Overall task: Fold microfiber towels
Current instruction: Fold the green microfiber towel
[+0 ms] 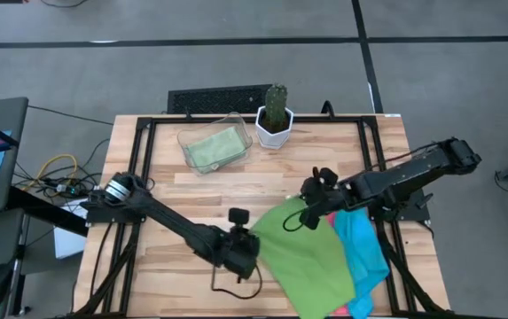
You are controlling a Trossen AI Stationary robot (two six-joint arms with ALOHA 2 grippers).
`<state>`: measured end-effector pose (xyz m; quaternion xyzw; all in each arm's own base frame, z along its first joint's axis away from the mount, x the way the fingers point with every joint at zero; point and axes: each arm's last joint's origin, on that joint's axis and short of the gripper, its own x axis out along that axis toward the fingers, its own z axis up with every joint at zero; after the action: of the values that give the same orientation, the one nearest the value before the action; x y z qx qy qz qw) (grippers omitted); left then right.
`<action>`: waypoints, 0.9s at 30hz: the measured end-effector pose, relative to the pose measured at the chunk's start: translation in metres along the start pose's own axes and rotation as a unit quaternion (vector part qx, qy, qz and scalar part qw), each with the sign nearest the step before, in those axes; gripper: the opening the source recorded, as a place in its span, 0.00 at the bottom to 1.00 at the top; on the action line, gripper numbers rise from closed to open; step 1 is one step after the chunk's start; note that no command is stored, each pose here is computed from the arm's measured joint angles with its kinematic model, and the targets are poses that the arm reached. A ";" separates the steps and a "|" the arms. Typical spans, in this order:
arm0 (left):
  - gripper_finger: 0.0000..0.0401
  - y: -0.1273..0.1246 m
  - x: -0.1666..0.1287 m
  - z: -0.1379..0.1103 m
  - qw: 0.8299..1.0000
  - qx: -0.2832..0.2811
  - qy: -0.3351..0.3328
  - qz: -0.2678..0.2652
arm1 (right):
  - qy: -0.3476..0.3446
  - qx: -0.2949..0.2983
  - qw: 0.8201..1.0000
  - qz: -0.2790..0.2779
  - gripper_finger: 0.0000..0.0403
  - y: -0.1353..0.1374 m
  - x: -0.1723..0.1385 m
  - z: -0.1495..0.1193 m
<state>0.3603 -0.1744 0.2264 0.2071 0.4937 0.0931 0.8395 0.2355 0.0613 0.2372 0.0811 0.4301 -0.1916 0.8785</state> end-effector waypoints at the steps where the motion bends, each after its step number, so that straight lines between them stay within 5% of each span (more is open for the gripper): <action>1: 0.00 0.002 -0.009 -0.003 1.000 0.010 0.007 -0.001 | -0.008 0.001 1.000 0.001 0.01 0.003 -0.003 0.001; 10: 0.00 0.026 -0.054 -0.035 0.992 0.079 0.097 0.035 | -0.063 -0.007 0.998 -0.022 0.01 0.020 -0.012 0.016; 21: 0.01 0.061 -0.013 -0.059 0.957 0.176 0.198 0.119 | -0.084 -0.022 0.991 -0.104 0.01 -0.008 0.008 0.039; 27: 0.00 0.077 -0.017 -0.064 0.939 0.199 0.243 0.143 | -0.112 -0.028 0.990 -0.081 0.01 -0.001 -0.009 0.044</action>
<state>0.2998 -0.0955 0.2464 0.4089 0.6567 0.1594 0.6133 0.2622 0.0489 0.2712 -0.0003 0.3394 -0.2577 0.9047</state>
